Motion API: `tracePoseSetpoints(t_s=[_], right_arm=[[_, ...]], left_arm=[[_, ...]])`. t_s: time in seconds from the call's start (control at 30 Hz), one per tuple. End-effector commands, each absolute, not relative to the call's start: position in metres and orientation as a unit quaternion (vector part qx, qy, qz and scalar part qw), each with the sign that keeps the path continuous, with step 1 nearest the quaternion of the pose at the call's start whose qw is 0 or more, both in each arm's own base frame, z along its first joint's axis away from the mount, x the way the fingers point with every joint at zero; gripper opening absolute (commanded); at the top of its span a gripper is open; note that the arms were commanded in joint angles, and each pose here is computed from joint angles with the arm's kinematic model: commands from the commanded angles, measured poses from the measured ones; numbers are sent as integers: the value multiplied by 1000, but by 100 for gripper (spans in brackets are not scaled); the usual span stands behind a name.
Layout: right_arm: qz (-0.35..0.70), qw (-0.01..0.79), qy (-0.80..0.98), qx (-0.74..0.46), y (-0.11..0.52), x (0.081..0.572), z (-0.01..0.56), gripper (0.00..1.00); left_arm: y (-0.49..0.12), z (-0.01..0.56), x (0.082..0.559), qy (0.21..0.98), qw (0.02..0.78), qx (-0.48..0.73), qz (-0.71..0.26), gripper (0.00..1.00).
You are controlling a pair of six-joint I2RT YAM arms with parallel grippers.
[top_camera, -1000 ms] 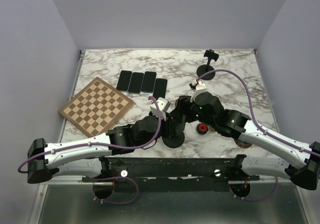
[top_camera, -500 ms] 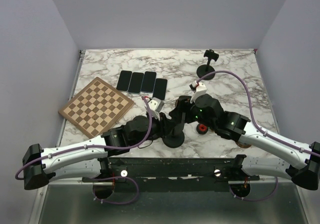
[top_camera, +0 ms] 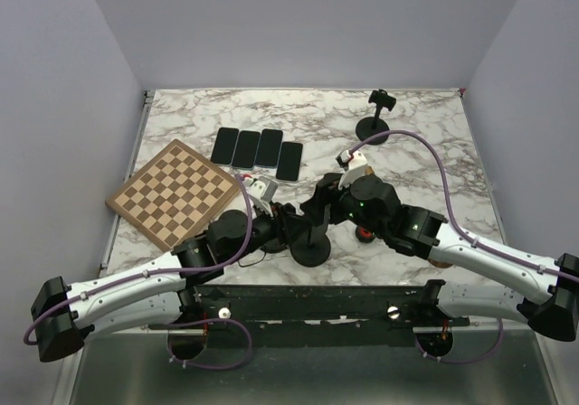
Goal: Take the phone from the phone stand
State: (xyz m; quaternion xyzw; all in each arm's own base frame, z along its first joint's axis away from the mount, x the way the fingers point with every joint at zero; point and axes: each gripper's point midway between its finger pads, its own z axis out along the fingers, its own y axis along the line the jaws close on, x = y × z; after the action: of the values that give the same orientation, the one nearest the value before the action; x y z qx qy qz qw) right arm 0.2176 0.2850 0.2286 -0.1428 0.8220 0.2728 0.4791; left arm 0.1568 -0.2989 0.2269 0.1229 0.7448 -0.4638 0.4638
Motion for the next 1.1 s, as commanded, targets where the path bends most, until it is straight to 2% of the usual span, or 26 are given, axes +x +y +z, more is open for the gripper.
tracePoseSetpoints(t_s=[0.0,0.13,0.37,0.57,0.83,1.07], right_arm=[[132,459,861,-178,238,227,171,1],[183,449,851,-203,253,219,177,1],[348,410,791,-290,295,170,211,1],[370,392,797,-274,303,167,219,1],[430,419,777,-186,305,170,291,1],[428,424,785,-144,310,184,318,1]], left_arm=[[-289,205,142,765,430,141,-458,0],[-290,205,139,755,433,158,-467,0],[-293,202,135,748,430,171,-476,0],[-297,199,138,752,428,172,-470,0],[-295,198,142,760,430,167,-458,0],[-290,204,145,759,442,167,-447,0]])
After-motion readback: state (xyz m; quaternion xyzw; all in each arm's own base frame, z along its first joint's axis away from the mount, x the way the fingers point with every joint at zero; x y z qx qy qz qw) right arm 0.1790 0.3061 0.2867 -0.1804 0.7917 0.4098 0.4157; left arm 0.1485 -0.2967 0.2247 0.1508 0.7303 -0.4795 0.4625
